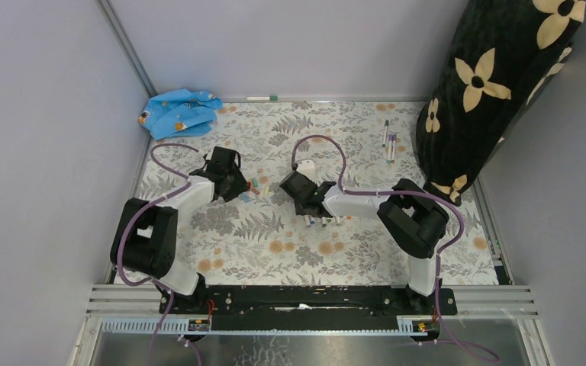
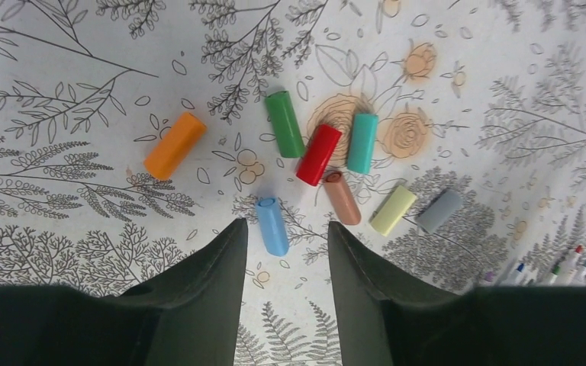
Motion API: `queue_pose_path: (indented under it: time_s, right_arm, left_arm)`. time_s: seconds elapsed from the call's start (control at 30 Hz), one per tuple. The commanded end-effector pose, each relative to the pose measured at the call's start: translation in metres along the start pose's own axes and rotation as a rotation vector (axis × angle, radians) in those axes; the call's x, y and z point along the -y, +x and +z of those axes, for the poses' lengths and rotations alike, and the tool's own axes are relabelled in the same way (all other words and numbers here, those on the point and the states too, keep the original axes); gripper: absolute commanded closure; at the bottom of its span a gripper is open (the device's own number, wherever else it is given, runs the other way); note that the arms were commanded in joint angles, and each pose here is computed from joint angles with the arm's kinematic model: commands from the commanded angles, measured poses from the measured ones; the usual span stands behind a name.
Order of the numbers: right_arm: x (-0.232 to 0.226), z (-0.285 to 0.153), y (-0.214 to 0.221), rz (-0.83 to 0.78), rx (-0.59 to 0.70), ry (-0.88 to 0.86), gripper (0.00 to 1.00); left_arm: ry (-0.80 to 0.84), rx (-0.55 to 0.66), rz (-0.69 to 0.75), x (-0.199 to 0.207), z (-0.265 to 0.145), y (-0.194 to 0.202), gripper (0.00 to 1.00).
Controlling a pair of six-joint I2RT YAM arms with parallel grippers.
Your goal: Open the pen caps
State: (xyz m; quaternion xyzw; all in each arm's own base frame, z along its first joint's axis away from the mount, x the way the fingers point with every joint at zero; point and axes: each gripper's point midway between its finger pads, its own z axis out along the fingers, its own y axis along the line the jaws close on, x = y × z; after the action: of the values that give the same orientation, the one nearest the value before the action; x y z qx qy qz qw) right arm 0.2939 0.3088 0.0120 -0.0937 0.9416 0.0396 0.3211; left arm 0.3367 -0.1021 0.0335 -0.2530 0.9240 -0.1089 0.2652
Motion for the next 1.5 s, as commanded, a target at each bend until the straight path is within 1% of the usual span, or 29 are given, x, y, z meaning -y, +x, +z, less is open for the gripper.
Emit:
queue_pose_path:
  time_s: [0.0,0.13,0.23,0.33,0.37,0.47,0.53,0.6,0.73,0.87,1.0,1.17,1.27,1.47]
  right_arm:
    - [0.020,0.005,0.000,0.003,-0.004,0.092,0.65]
    - [0.017,-0.009,-0.019,0.002,0.048,0.068,0.65]
    - [0.012,-0.028,-0.049,0.002,0.128,0.037,0.62]
    - [0.022,-0.043,-0.080,0.001,0.170,0.064,0.59]
    - [0.027,-0.045,-0.089,0.010,0.181,0.075,0.54]
    - [0.058,-0.043,-0.114,0.073,0.197,0.114,0.45]
    - [0.084,-0.039,-0.130,0.119,0.207,0.144,0.40]
    - [0.110,-0.033,-0.146,0.159,0.212,0.175,0.37]
    - [0.160,-0.016,-0.179,0.217,0.219,0.245,0.36]
    - [0.204,0.015,-0.197,0.256,0.195,0.307,0.36]
    - [0.238,0.042,-0.213,0.290,0.196,0.350,0.36]
    - [0.276,0.076,-0.213,0.343,0.158,0.394,0.35]
    - [0.293,0.084,-0.217,0.363,0.167,0.403,0.34]
    - [0.314,0.095,-0.216,0.373,0.144,0.417,0.34]
  left_arm:
    - [0.010,0.057,-0.012,0.003,-0.014,-0.012,0.50]
    - [0.030,0.088,-0.017,0.009,-0.027,-0.021,0.50]
    - [0.058,0.114,-0.022,0.017,-0.039,-0.029,0.49]
    - [0.122,0.132,-0.022,0.031,-0.052,-0.037,0.45]
    - [0.167,0.135,-0.018,0.039,-0.058,-0.038,0.44]
    - [0.285,0.128,-0.008,0.061,-0.071,-0.039,0.42]
    - [0.343,0.130,-0.005,0.072,-0.079,-0.041,0.40]
    - [0.376,0.128,-0.009,0.079,-0.085,-0.042,0.39]
    - [0.425,0.128,-0.013,0.092,-0.095,-0.043,0.38]
    - [0.464,0.142,-0.016,0.103,-0.103,-0.046,0.37]
    - [0.497,0.152,-0.020,0.112,-0.106,-0.046,0.37]
    - [0.521,0.140,-0.018,0.121,-0.104,-0.038,0.37]
    - [0.527,0.143,-0.010,0.124,-0.102,-0.033,0.37]
    - [0.530,0.132,-0.009,0.127,-0.094,-0.027,0.36]
